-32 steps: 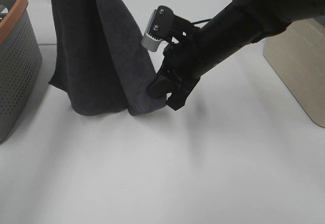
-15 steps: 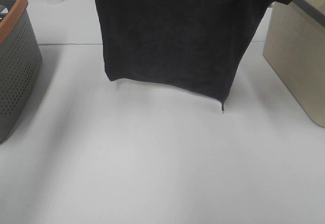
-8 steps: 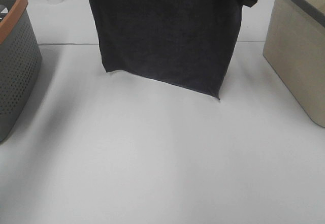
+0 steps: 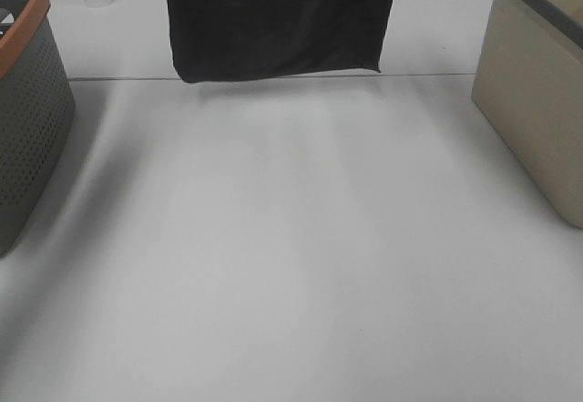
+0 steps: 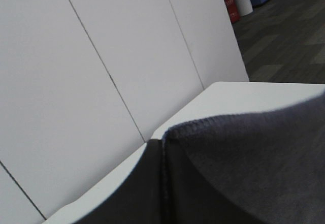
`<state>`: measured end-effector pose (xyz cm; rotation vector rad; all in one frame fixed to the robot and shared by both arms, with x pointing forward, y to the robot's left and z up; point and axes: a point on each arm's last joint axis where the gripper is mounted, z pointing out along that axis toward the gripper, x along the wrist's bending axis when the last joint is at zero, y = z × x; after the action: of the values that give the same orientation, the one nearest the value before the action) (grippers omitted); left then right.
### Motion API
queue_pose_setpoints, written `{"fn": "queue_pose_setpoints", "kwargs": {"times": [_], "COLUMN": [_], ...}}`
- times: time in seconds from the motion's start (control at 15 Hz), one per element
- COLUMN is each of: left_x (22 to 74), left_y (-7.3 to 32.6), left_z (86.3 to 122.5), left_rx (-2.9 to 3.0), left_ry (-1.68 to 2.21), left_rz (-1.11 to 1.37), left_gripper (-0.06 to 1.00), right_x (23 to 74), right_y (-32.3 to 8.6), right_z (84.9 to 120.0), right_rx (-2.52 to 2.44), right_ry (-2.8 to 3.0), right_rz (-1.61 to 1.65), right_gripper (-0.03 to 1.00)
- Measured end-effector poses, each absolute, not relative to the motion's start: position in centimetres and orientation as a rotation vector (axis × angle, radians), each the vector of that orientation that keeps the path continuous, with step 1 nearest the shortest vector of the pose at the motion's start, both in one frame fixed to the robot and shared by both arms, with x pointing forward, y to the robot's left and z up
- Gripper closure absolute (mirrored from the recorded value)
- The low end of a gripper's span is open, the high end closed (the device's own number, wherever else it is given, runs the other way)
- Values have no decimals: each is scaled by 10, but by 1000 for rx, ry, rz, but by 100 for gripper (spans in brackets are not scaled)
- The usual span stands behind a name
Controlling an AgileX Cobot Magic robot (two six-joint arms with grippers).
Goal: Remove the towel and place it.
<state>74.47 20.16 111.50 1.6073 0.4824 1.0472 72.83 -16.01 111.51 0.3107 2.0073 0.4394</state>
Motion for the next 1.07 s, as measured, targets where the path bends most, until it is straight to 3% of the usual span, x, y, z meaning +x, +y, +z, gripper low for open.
{"fn": "queue_pose_setpoints", "kwargs": {"times": [0.2, 0.47, 0.53, 0.8, 1.07], "left_x": [750, 725, 699, 650, 609], "left_y": [217, 202, 193, 191, 202], "left_z": [1100, 1021, 991, 987, 963], "left_rx": [1594, 1801, 1905, 2008, 2095], "left_ry": [593, 631, 657, 640, 750], "left_rz": [968, 630, 548, 555, 502], "left_gripper": [94, 94, 94, 94, 94], "right_x": [728, 714, 689, 644, 598], "right_y": [-161, -165, -171, -179, -178], "right_z": [1106, 1051, 1034, 1022, 975], "right_rx": [376, 444, 476, 552, 559], "right_ry": [2041, 2229, 2311, 2389, 2574], "right_rz": [448, 384, 376, 430, 425], "right_gripper": [95, 95, 95, 95, 95]}}
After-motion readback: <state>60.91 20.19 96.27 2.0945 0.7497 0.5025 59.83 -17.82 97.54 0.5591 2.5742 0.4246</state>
